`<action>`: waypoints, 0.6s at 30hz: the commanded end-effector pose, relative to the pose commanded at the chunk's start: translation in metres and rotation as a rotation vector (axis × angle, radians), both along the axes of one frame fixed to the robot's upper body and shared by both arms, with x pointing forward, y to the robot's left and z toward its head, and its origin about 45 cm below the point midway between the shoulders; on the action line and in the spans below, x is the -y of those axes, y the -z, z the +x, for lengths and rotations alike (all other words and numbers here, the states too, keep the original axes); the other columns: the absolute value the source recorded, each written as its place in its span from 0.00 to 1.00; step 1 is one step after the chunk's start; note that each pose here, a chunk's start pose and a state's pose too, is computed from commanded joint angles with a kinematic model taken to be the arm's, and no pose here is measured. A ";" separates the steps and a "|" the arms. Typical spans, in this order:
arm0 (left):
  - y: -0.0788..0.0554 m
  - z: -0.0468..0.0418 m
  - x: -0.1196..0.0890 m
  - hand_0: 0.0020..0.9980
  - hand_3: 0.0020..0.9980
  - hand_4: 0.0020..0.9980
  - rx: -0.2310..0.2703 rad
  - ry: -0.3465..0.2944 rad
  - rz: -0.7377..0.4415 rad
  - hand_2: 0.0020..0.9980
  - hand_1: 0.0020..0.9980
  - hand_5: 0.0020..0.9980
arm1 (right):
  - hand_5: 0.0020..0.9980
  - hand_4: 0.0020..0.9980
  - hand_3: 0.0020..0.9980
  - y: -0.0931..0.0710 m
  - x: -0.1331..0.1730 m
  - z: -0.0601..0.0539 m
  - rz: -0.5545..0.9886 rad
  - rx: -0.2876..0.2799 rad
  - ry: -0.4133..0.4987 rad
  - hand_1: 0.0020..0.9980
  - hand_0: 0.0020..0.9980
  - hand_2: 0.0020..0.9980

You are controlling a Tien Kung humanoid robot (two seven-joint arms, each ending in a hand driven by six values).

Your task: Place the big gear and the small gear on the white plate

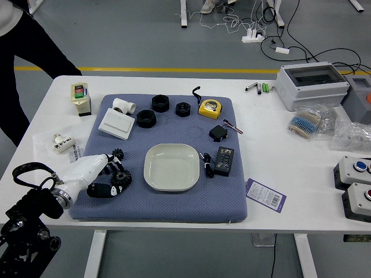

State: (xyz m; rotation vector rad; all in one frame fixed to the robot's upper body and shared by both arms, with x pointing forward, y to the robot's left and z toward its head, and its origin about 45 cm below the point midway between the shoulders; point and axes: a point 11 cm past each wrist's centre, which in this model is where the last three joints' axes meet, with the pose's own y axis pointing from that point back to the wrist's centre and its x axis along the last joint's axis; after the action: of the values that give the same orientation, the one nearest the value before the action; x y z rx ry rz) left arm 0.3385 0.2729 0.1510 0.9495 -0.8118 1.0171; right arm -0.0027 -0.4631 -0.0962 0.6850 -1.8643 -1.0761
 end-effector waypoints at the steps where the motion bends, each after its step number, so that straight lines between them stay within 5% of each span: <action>1: -0.001 -0.0002 0.001 0.43 0.59 0.74 0.000 0.005 -0.001 0.56 0.52 0.17 | 0.70 0.73 0.54 0.000 0.000 -0.001 0.000 -0.001 0.000 0.63 0.61 0.73; 10: 0.002 -0.0026 0.003 0.41 0.60 0.71 -0.020 0.013 0.003 0.56 0.53 0.16 | 0.70 0.73 0.54 0.000 0.000 -0.004 -0.001 -0.008 -0.003 0.63 0.61 0.72; 18: -0.008 -0.0007 0.005 0.41 0.60 0.71 0.033 0.016 0.000 0.56 0.53 0.16 | 0.70 0.73 0.54 0.000 0.000 -0.005 -0.001 -0.011 -0.005 0.63 0.61 0.72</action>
State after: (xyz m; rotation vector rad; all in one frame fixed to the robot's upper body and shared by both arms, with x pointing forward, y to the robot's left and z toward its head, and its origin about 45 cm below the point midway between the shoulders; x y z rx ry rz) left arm 0.3378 0.2681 0.1592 0.9270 -0.8453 1.0210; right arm -0.0081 -0.4633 -0.0963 0.6810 -1.8527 -1.0734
